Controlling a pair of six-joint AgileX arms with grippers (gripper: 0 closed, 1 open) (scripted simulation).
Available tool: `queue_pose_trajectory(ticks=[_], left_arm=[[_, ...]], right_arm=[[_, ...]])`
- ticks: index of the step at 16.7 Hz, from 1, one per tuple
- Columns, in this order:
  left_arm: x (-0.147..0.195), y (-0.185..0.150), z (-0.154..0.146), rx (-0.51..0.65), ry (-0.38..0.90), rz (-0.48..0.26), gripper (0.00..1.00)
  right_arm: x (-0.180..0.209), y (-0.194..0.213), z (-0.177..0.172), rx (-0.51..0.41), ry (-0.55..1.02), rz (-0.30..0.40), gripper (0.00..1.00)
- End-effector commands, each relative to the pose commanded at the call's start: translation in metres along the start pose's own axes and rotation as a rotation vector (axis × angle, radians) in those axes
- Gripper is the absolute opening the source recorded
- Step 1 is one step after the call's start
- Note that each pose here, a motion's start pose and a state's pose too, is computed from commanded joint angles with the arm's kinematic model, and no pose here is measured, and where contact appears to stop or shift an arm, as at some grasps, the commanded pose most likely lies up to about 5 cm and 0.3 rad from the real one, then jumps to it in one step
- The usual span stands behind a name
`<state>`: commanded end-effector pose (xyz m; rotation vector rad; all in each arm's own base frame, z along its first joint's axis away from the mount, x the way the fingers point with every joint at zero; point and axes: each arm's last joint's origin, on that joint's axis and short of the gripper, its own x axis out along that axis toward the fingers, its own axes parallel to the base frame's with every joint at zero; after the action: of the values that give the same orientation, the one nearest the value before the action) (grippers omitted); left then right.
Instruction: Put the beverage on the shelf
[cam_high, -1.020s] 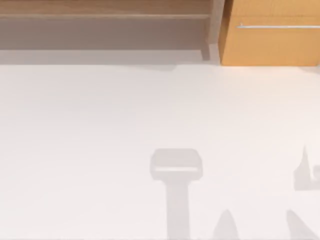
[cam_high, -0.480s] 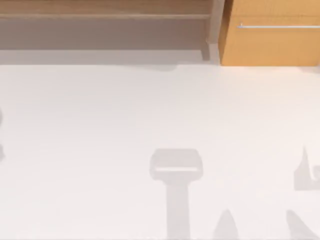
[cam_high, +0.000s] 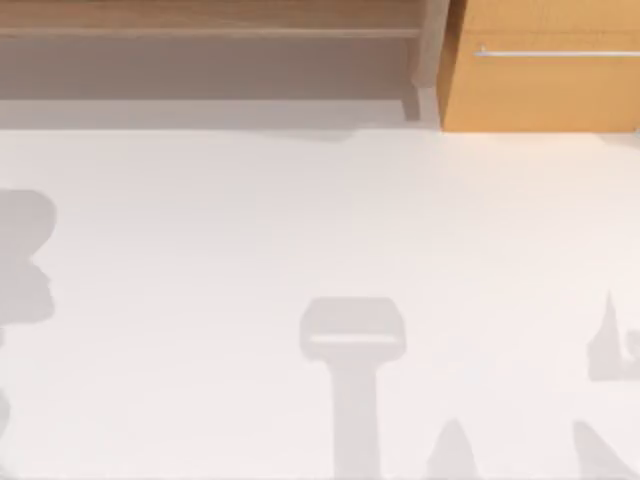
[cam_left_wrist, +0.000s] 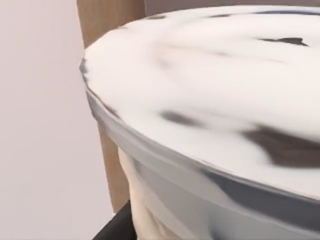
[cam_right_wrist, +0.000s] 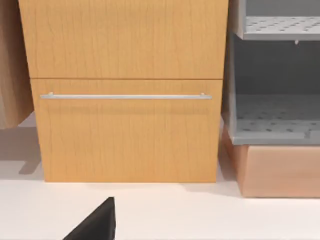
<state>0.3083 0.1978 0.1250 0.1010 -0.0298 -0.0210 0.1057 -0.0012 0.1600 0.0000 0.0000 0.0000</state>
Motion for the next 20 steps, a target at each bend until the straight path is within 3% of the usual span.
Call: queue_pose_trajectory(ticks=[3, 7, 14, 20], left_arm=[[0.027, -0.016, 0.045, 0.066, -0.108, 0.006, 0.0], [0.064, -0.063, 0.09, 0.051, -0.168, 0.003, 0.0], [0.111, -0.181, 0.131, -0.065, -0.056, -0.018, 0.0], [0.127, -0.283, 0.158, -0.097, 0.065, -0.023, 0.0]], right_arm=[[0.0, 0.0, 0.0, 0.0, 0.0, 0.0, 1.0], [0.0, 0.0, 0.0, 0.0, 0.0, 0.0, 1.0], [0.0, 0.0, 0.0, 0.0, 0.0, 0.0, 1.0], [0.0, 0.0, 0.0, 0.0, 0.0, 0.0, 1.0]])
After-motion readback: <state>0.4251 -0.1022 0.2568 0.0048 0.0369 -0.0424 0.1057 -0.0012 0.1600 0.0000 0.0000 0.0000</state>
